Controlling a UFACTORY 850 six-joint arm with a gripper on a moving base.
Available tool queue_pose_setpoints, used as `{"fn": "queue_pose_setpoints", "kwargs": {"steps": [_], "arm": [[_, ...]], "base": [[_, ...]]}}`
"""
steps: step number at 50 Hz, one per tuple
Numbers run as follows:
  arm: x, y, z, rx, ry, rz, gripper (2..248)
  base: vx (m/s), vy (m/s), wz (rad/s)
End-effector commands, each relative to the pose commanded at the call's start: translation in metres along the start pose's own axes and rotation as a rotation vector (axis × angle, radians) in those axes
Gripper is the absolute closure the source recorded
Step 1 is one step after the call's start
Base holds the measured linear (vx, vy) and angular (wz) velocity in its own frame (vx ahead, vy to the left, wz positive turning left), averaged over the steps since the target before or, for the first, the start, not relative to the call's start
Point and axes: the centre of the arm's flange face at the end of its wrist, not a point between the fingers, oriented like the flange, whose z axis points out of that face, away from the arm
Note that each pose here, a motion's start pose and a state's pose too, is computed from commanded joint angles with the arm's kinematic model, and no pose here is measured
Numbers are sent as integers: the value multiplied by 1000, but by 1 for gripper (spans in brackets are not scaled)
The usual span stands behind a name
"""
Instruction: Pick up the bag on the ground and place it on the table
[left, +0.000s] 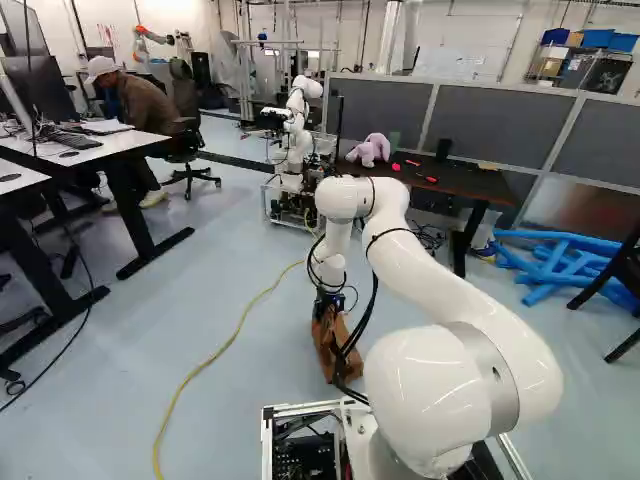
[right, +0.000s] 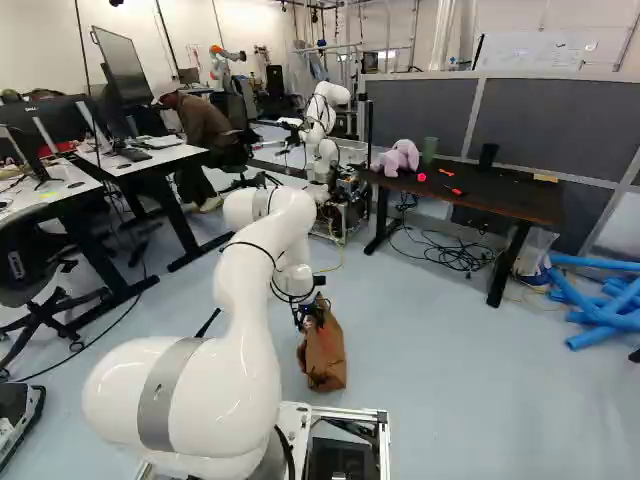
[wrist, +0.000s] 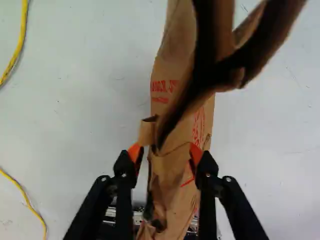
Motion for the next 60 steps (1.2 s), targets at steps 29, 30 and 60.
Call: {"fn": "queue_pose_setpoints", "kwargs": {"steps": [29,30,60], "arm": [[0,0,0,0,0,0,229],[0,0,0,0,0,0,229],[-1,0,-38,1,-4,5,229]], "base": [[0,0,0],[0,0,0],[0,0,0]]}}
